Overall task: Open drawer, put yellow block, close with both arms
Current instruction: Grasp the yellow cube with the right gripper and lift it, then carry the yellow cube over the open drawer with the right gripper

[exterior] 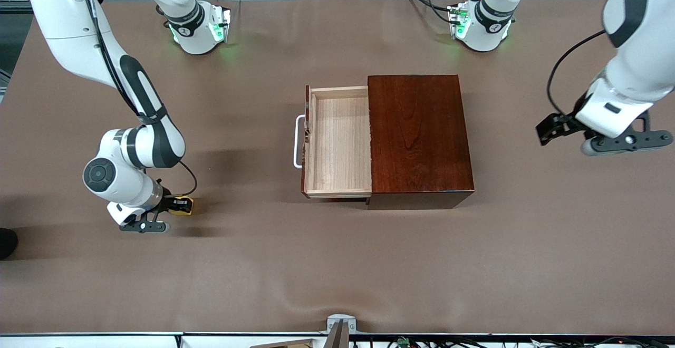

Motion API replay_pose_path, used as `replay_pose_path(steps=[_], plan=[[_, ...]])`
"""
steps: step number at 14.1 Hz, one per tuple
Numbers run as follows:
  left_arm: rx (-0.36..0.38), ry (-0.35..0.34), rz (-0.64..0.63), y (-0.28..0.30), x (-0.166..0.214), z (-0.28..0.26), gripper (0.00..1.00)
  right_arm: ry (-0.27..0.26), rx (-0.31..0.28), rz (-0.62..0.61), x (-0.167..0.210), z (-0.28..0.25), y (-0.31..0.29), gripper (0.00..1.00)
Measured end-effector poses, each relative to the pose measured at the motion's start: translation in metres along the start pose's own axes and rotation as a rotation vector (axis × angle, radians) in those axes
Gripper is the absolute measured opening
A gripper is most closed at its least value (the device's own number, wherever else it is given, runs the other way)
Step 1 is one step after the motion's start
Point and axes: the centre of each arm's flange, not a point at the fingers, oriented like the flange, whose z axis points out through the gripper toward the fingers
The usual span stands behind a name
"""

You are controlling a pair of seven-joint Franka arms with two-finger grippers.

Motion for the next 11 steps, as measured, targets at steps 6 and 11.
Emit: replay_pose_path(steps=[6,11], plan=[[-0.081,-0.042,-0.001,-0.031,-0.011,-0.009,1.0,-0.084,-0.006,-0.017,-0.004,-0.195,-0.01,0.56],[-0.082,-0.041,0.068,-0.021,-0.014,-0.015,1.0,-0.144,-0.014,-0.004,-0.036,-0.33,-0.057,0.56]])
